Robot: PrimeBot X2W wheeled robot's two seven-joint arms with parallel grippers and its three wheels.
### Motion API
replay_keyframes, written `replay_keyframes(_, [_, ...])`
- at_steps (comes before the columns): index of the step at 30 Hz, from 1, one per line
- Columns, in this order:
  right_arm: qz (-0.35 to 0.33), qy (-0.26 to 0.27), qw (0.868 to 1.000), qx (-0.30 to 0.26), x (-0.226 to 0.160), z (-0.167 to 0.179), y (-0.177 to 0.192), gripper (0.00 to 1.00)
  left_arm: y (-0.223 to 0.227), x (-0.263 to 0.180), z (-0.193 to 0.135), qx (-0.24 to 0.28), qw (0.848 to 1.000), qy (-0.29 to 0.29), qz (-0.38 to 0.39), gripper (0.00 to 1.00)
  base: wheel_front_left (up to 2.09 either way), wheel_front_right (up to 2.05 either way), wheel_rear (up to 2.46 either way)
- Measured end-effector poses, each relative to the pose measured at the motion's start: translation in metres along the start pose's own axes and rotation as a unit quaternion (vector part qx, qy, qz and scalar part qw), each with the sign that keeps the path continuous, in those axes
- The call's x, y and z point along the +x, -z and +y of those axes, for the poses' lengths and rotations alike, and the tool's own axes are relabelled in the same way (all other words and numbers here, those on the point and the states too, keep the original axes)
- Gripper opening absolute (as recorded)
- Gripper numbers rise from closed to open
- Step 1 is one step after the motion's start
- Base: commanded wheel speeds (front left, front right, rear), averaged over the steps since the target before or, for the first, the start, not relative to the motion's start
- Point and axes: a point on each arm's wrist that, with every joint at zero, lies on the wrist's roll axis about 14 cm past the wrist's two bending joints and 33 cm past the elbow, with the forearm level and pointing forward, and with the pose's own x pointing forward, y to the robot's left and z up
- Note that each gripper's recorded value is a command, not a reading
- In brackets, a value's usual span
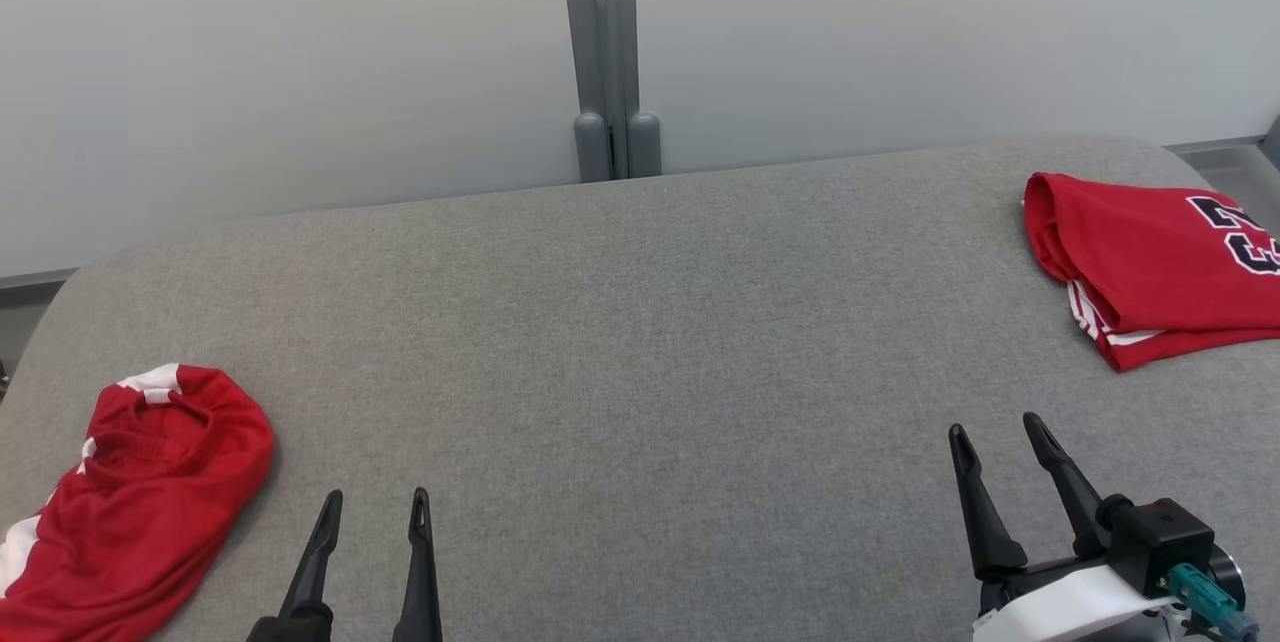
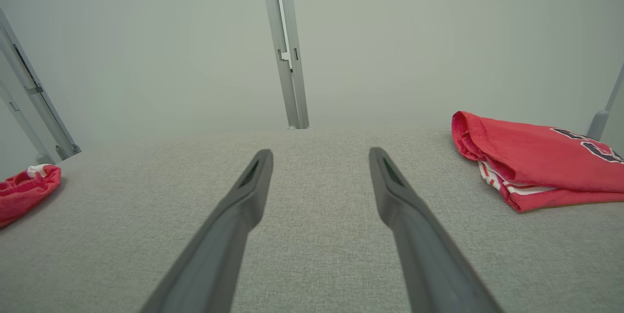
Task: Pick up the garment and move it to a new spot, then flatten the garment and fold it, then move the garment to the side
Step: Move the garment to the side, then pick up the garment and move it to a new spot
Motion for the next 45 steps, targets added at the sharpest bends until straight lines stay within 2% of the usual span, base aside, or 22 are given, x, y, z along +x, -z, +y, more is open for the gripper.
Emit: replay_keyframes(45, [0.015, -0.033, 0.999, 0.006, 0.001, 0.02, 0.009, 1.0, -0.001, -0.014, 0.013, 0.002, 0.999, -0.033, -0.003, 1.0, 0.0, 0.0, 0.0])
